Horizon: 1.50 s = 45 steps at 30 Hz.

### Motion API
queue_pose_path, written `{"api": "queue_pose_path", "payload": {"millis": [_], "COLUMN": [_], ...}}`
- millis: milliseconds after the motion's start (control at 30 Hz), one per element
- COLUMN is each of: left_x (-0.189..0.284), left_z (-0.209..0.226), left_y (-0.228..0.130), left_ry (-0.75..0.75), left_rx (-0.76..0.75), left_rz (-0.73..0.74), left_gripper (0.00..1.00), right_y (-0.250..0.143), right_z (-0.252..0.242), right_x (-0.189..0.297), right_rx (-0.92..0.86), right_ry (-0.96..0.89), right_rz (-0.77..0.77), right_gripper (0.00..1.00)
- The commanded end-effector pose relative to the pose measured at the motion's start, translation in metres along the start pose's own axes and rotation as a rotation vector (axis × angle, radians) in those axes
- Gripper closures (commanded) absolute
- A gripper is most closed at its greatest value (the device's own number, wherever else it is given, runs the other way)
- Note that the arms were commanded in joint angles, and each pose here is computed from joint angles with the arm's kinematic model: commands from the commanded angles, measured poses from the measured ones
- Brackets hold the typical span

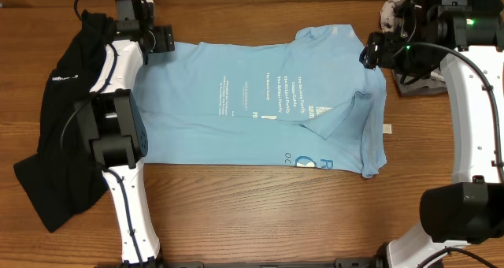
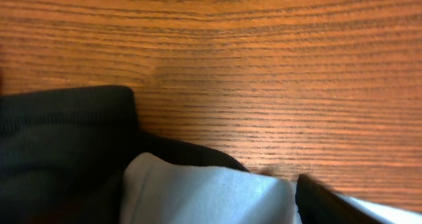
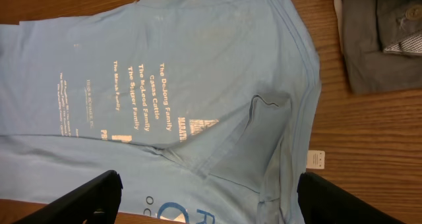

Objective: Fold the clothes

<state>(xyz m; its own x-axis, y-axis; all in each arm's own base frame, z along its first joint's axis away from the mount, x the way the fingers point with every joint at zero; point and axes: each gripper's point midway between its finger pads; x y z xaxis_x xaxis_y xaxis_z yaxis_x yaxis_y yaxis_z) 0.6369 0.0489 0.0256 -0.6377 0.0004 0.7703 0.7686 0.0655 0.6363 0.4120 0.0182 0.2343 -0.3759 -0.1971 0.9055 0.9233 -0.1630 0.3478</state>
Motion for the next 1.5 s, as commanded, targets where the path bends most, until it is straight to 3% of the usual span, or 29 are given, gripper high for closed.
{"api": "queue_pose_path", "payload": {"millis": [0, 167, 467, 633, 767, 933, 1200, 1467], "left_x": [0.0, 0.0, 0.009, 0.025, 0.035, 0.072, 0.147, 0.165], "left_z": [0.006, 0.005, 0.005, 0.004, 0.003, 0.001, -0.008, -0.025], "left_y": [0.005, 0.005, 0.017, 0.027, 0.031, 0.046, 0.06, 0.055], "left_ry": [0.019, 0.019, 0.021, 0.021, 0.021, 0.014, -0.001, -0.035], "left_rx": [-0.013, -0.014, -0.011, -0.012, -0.007, 0.086, 0.134, 0.137], "left_rz": [-0.017, -0.018, -0.045, -0.056, -0.054, -0.059, -0.046, -0.015], "left_gripper": [0.35, 0.49, 0.58, 0.96, 0.96, 0.96, 0.96, 0.96], "right_y": [0.002, 0.002, 0.003, 0.007, 0.008, 0.012, 0.072, 0.115], "right_z": [0.002, 0.002, 0.002, 0.003, 0.005, 0.025, 0.054, 0.057], "right_x": [0.001, 0.001, 0.001, 0.001, 0.001, -0.003, -0.018, -0.11], "right_rx": [0.009, 0.009, 0.011, 0.014, 0.019, 0.163, 0.261, 0.278], "right_ry": [0.009, 0.009, 0.01, 0.012, 0.021, 0.003, -0.041, 0.0], "right_rz": [-0.008, -0.008, -0.015, -0.03, -0.035, -0.061, -0.296, -0.346], "right_gripper": [0.11, 0.11, 0.11, 0.11, 0.12, 0.13, 0.07, 0.04]}}
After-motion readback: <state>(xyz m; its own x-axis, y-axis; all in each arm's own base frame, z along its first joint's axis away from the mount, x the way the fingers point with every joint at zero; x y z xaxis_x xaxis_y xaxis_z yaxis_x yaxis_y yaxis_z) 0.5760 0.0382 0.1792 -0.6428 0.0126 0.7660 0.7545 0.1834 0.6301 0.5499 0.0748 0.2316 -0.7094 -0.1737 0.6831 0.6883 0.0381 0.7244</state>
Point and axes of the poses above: each gripper's point midway between its finger pads, its own x axis back along the fingers, its own z axis along the line the jaws close on, y = z × x, and after that the axes turned 1 degree about -x, right-handed
